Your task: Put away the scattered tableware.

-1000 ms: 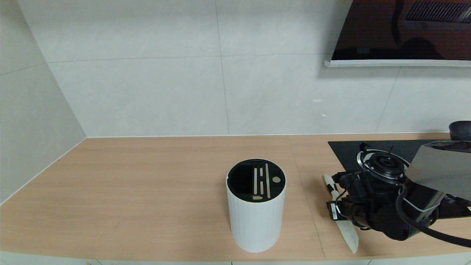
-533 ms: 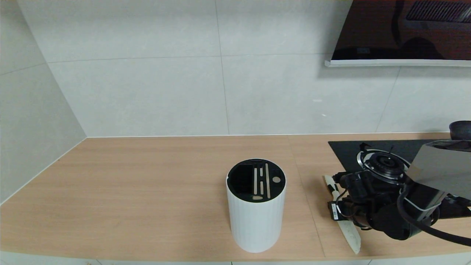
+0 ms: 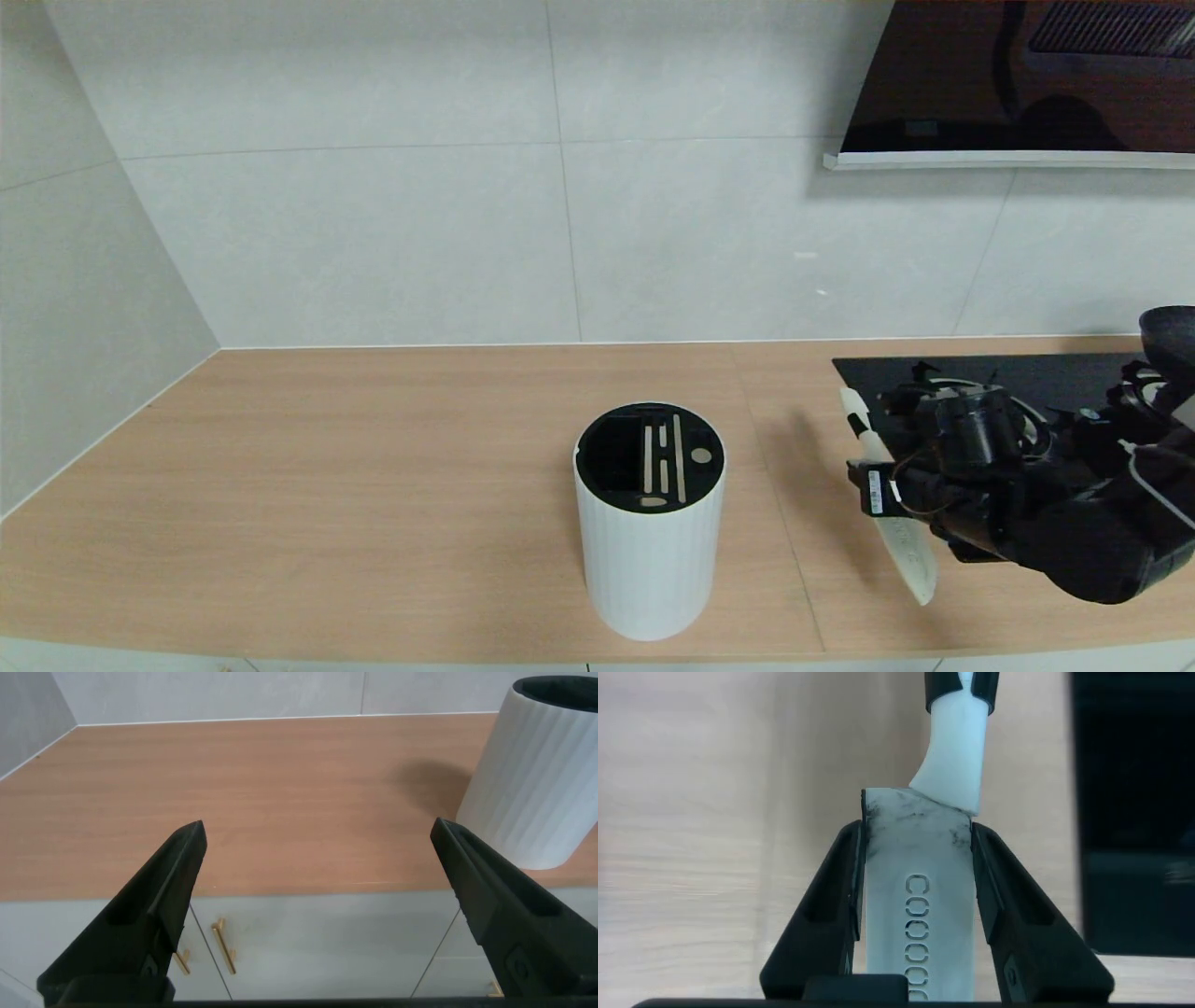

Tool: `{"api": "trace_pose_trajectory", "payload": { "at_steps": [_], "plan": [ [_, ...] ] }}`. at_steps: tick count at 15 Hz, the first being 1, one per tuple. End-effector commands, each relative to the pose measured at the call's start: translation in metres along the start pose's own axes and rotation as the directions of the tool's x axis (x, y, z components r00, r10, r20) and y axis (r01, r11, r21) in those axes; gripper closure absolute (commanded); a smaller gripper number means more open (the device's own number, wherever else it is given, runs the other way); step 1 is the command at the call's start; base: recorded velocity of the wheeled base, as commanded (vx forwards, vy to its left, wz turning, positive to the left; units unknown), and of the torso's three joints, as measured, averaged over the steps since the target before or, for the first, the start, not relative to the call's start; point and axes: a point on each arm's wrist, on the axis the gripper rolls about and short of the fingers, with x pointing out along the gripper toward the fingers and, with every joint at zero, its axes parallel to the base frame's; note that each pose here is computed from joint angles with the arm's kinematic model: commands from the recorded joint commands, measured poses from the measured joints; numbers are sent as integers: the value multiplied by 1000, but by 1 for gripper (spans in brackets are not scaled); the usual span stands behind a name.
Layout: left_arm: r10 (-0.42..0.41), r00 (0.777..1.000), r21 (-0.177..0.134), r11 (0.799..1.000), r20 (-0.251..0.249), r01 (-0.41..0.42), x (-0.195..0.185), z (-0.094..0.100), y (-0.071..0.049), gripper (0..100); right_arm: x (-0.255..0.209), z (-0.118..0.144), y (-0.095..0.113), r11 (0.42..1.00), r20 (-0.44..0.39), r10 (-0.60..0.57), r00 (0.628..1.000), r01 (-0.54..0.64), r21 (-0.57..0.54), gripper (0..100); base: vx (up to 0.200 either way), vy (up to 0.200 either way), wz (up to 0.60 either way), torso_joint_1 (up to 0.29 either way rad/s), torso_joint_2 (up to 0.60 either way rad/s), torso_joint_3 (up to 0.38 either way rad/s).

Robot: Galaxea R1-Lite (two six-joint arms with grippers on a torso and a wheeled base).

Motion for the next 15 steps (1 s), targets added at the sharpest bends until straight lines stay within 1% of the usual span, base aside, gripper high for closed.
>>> {"api": "trace_pose_trajectory", "payload": {
  "at_steps": [1,5,6,7,8,10,11,12,13,14,15],
  "plan": [
    [0,1000,2,1000,0,0,0,0,0,0,-26,13,-1,1000,70,25,997,-25,5,100,0,0,0,0,0,0],
    [0,1000,3,1000,0,0,0,0,0,0,-30,16,2,999,88,37,995,-37,3,100,0,0,0,0,0,0],
    [-3,1000,4,1000,17,3,-1,3,0,0,-32,17,3,999,92,42,995,-42,3,100,0,0,0,0,0,0],
    [-4,998,3,1000,60,4,-4,15,0,0,-34,18,5,999,96,48,994,-48,1,100,0,0,0,0,0,0],
    [-11,997,4,1000,80,11,-7,25,0,0,-35,19,5,999,103,51,993,-51,1,100,0,0,0,0,0,0],
    [-49,998,4,999,34,48,-5,29,0,0,-37,20,8,998,109,61,992,-61,-3,100,0,0,0,0,0,0],
    [-147,989,-6,989,-25,147,0,36,-1,0,-41,22,9,998,116,66,991,-66,-4,100,0,0,0,0,0,0],
    [-184,981,-18,983,-60,183,4,44,-2,0,-43,22,10,998,119,70,991,-70,-3,100,0,0,0,0,0,0],
    [-210,973,-43,978,-94,206,12,59,-2,0,-46,27,10,997,133,73,988,-74,-1,100,0,0,0,0,0,0],
    [-246,962,-70,969,-122,239,22,78,-3,0,-50,37,11,997,165,80,983,-82,4,100,0,0,0,0,0,0],
    [-327,930,-103,944,-171,313,38,95,-5,0,-53,48,12,996,179,82,980,-85,8,100,0,0,0,0,0,0]
  ]
}}
